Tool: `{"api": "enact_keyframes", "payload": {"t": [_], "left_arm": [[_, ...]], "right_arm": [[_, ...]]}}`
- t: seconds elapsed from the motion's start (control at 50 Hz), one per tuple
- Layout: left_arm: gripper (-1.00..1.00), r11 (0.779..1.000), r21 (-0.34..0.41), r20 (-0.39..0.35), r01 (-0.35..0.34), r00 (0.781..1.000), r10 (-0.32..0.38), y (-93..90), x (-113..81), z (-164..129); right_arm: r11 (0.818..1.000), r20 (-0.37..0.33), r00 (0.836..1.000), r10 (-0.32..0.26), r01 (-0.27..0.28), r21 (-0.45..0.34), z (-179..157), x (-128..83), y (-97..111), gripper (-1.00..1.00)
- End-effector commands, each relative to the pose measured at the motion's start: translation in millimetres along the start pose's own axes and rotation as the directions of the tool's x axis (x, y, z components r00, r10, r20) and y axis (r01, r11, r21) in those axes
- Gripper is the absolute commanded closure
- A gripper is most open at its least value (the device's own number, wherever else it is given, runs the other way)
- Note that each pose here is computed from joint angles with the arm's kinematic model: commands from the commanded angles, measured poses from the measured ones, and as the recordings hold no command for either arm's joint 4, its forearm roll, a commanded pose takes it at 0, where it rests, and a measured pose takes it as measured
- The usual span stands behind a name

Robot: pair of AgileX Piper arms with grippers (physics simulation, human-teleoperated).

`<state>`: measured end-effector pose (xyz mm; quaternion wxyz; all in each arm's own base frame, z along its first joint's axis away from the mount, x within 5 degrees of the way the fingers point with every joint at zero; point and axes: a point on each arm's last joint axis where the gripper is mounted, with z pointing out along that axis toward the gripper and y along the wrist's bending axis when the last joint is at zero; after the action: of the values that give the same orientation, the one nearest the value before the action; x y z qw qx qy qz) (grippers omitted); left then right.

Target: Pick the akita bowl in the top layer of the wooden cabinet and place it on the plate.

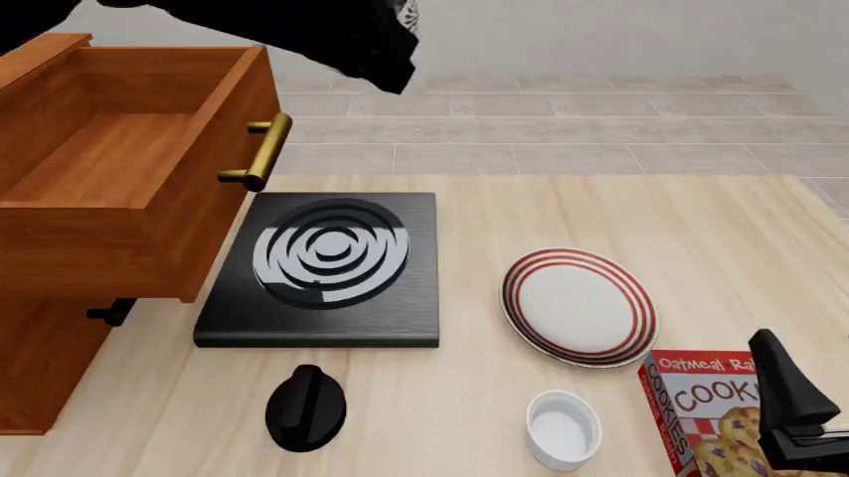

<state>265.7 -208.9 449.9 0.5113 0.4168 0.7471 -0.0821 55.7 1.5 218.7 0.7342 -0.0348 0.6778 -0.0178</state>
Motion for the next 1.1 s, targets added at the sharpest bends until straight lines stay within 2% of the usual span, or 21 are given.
{"api": "enact_keyframes", "payload": {"t": [0.02,0.2,0.48,0.7,0.8,1.1], "left_arm": [[1.00,0.999,0.017,-0.002,-0.029,1.000,0.029,-7.9,1.9,13.4],[1.00,0.997,0.053,-0.019,-0.057,0.998,0.059,-21.7,7.7,30.6],[1.00,0.995,0.071,-0.044,-0.071,0.996,0.074,-28.5,17.2,52.9],[1.00,0.990,0.091,-0.050,-0.106,0.993,0.111,-38.0,24.5,66.8],[1.00,0.986,0.093,-0.055,-0.141,0.988,0.146,-40.3,34.0,74.1],[1.00,0.978,0.118,-0.070,-0.171,0.981,0.179,-51.6,46.9,93.0]], "right_arm": [[1.000,0.000,1.000,0.002,-0.002,-0.001,0.0,0.2,0.0,-1.00],[1.000,0.001,1.000,0.007,-0.007,0.001,-0.2,0.4,0.0,-1.00],[1.000,0.004,1.000,0.009,-0.009,0.002,-0.3,-0.7,-0.1,-1.00],[1.000,0.006,1.000,0.008,-0.008,0.001,-0.4,-0.8,-0.1,-1.00],[1.000,0.007,1.000,0.008,-0.008,0.000,-0.4,-1.0,0.0,-1.00],[1.000,0.010,1.000,0.008,-0.008,0.000,-0.4,-1.5,-0.1,-1.00]]}}
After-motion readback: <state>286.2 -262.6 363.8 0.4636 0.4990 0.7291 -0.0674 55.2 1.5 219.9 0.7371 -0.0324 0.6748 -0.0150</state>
